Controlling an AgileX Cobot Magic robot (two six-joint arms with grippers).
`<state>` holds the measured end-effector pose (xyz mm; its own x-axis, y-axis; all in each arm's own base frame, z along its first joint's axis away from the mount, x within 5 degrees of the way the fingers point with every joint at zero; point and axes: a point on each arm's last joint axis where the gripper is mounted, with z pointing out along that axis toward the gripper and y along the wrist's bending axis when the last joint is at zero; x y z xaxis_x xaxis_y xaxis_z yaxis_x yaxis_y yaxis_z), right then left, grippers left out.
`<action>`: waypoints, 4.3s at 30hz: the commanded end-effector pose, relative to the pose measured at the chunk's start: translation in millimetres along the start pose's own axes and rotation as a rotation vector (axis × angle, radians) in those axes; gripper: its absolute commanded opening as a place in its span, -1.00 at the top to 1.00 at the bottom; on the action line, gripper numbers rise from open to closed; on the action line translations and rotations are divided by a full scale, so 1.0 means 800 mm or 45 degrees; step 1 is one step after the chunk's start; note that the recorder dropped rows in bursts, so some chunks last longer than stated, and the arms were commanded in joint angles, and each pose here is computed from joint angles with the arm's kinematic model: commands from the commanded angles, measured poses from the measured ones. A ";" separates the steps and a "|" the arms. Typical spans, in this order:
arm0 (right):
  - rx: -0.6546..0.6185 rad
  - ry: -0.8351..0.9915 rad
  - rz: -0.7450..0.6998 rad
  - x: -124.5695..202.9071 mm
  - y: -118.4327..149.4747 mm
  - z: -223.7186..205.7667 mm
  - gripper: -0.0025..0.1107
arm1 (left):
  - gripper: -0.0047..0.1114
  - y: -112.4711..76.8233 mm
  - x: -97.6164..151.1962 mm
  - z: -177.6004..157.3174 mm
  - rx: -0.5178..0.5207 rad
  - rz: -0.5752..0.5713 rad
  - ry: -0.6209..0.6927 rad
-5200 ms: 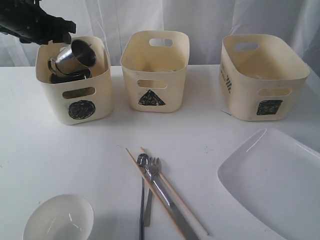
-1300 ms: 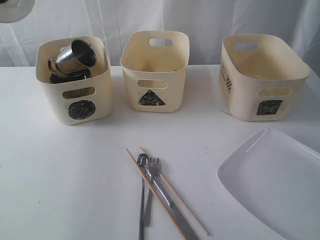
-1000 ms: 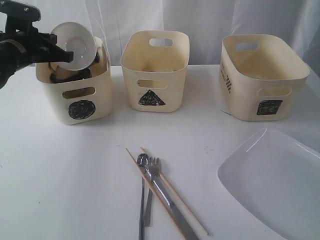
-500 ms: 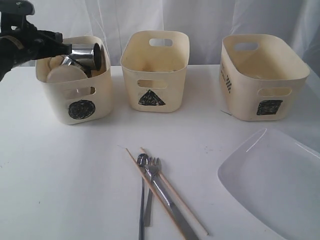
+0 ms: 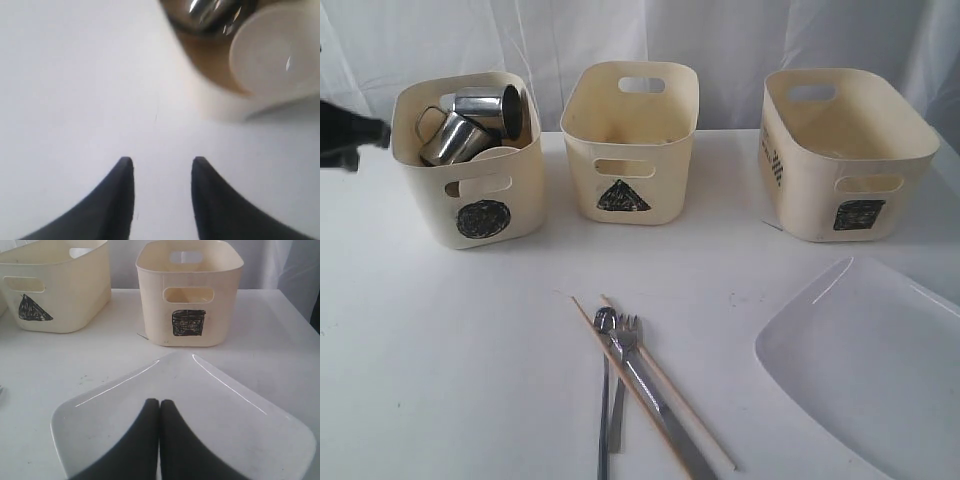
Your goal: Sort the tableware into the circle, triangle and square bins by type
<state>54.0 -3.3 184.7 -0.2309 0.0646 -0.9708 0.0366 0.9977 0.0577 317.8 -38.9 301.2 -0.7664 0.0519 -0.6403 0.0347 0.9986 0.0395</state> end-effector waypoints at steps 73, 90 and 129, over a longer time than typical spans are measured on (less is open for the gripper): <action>-0.008 -0.018 -0.002 -0.001 0.001 0.000 0.96 | 0.92 0.008 0.314 -0.097 0.244 0.117 -0.619; -0.008 -0.018 -0.002 -0.001 0.001 0.000 0.96 | 0.92 0.001 0.366 -0.085 0.267 -0.068 -0.631; -0.008 -0.018 -0.002 -0.001 0.001 0.000 0.96 | 0.92 0.031 0.375 -0.079 -0.051 -0.114 -0.528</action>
<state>54.0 -3.3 184.7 -0.2309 0.0646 -0.9708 0.0366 0.9977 0.0577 48.8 1.4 160.5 -0.4300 -0.0253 -0.9025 -0.0553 0.9985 -0.0016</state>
